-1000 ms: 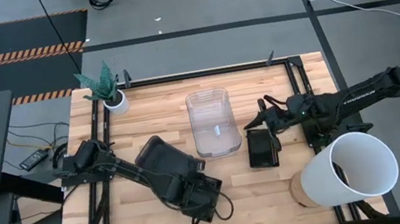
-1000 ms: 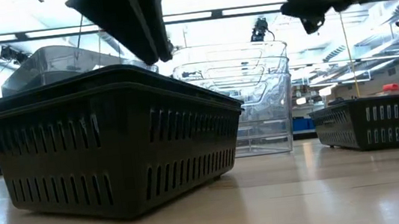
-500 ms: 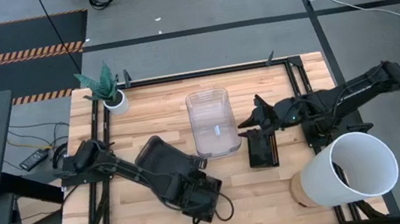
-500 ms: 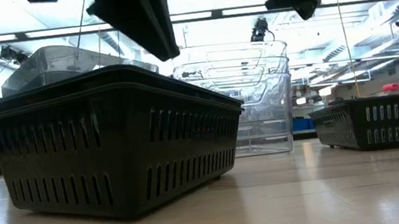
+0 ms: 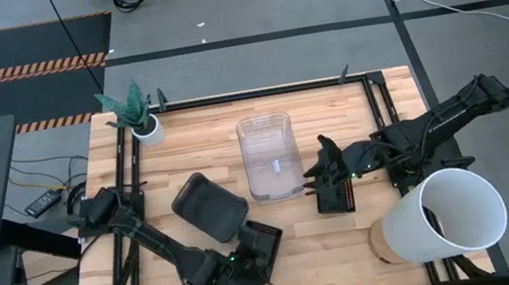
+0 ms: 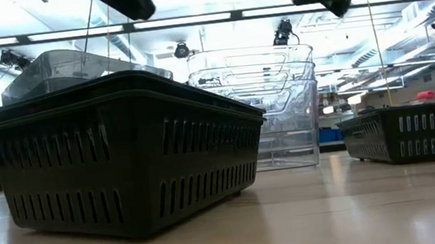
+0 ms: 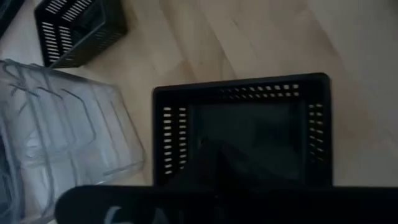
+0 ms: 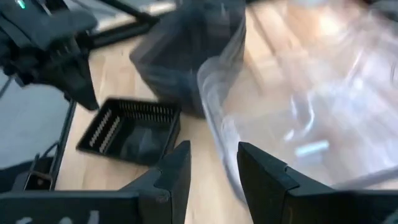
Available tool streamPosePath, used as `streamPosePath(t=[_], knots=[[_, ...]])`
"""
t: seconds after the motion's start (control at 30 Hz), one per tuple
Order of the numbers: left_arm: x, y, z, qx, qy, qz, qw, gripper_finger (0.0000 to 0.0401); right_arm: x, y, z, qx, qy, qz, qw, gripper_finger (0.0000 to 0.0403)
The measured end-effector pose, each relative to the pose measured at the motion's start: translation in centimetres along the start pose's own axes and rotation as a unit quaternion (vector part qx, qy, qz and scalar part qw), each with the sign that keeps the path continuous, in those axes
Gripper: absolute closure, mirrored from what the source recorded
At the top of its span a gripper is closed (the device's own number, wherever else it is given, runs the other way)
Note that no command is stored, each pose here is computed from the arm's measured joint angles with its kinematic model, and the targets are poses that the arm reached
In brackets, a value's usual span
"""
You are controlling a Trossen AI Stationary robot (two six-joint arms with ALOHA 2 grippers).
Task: Stack baskets by color
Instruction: Adjust the stacked black basket
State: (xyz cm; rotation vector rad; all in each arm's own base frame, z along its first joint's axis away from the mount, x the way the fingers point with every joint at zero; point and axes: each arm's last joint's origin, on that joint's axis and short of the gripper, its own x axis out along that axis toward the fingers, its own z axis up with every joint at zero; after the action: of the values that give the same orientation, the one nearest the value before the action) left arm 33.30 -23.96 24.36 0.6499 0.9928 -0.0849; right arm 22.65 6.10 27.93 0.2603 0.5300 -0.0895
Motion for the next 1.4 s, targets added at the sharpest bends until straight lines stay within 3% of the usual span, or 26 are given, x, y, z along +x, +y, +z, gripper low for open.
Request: streamPosePath(t=[0.33,0.53,0.9,1.4], knots=[[-0.2,-0.2,-0.6,0.017,0.024,-0.005,1.000,0.0391,1.1,3.2,0.4,0.026,0.108,-0.018,0.994,0.0267],[-2.0,-0.1,-2.9,0.007,0.016,-0.009,1.000,0.0397,1.7,5.8,0.4,0.017,0.148,-0.010,0.989,0.0267],[-4.2,1.3,-8.9,-0.089,-0.135,-0.027,0.986,0.0396,4.5,8.4,0.7,0.000,0.158,-0.008,0.987,0.0267],[-7.1,2.0,-15.9,-0.133,-0.295,-0.018,0.946,0.0396,9.7,11.5,1.0,0.008,0.140,0.004,0.990,0.0267]])
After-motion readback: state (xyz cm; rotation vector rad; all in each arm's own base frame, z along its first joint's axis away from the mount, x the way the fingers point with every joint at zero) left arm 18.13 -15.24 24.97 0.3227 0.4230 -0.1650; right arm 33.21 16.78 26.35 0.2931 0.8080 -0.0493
